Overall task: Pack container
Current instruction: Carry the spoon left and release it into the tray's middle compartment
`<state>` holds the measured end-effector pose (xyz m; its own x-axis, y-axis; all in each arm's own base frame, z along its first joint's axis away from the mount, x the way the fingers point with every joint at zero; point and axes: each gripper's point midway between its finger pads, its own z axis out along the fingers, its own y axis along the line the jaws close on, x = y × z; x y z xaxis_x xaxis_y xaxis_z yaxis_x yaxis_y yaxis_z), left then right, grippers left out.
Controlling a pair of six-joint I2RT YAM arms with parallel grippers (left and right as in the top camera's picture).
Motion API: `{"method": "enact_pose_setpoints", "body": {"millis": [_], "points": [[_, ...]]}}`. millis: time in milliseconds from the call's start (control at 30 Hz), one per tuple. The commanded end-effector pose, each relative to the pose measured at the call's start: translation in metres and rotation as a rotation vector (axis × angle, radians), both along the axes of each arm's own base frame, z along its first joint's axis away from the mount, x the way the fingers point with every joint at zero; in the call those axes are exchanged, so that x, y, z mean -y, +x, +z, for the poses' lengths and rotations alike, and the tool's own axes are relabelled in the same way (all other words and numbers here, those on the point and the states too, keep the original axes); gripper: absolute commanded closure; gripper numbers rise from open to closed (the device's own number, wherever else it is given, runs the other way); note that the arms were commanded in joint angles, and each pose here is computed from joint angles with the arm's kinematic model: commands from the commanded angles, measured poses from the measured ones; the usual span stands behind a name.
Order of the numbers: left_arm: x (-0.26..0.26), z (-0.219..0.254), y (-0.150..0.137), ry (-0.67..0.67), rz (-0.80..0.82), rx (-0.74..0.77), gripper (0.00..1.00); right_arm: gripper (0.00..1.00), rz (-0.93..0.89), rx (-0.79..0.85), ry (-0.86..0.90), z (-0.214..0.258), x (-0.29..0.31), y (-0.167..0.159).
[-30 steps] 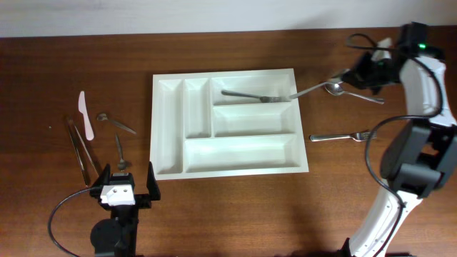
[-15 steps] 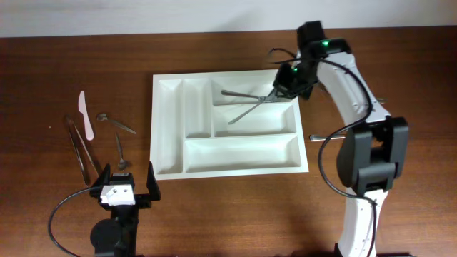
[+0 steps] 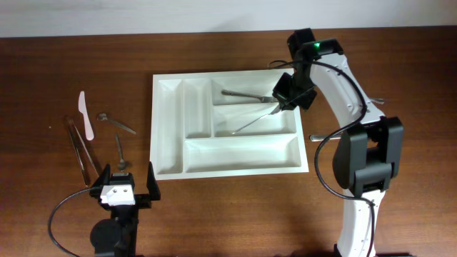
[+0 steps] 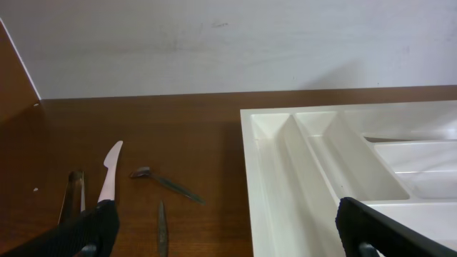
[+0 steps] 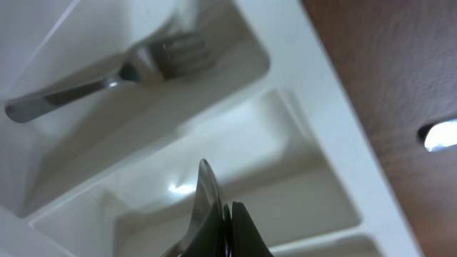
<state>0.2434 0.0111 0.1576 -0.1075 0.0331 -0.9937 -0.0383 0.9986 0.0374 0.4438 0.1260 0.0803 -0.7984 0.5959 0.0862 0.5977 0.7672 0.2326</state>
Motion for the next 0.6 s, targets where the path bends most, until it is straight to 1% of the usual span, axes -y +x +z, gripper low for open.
{"method": "enact_pose_setpoints", "body": {"millis": [0, 167, 367, 400, 433, 500, 567], "points": [[-0.001, -0.002, 0.000, 0.015, 0.003, -0.001, 0.01, 0.96, -0.090, -0.012, -0.017, 0.005, -0.020, -0.003], [-0.001, -0.002, 0.000, 0.015, 0.003, -0.001, 0.01, 0.96, -0.119, -0.025, -0.014, 0.005, -0.031, -0.007], [-0.001, -0.002, 0.000, 0.015, 0.003, -0.001, 0.01, 0.96, -0.140, -0.034, -0.030, 0.004, -0.028, -0.008], [-0.001, -0.002, 0.000, 0.015, 0.003, -0.001, 0.01, 0.94, -0.130, -0.030, -0.035, 0.004, -0.027, -0.008], [-0.001, -0.002, 0.000, 0.015, 0.003, -0.001, 0.01, 0.84, -0.129, -0.028, -0.044, 0.003, -0.025, -0.008], [-0.001, -0.002, 0.000, 0.015, 0.003, -0.001, 0.01, 0.78, -0.107, -0.020, -0.050, 0.003, -0.025, -0.007], [-0.001, -0.002, 0.000, 0.015, 0.003, -0.001, 0.01, 0.78, -0.107, -0.018, -0.063, 0.003, -0.022, -0.007]]}}
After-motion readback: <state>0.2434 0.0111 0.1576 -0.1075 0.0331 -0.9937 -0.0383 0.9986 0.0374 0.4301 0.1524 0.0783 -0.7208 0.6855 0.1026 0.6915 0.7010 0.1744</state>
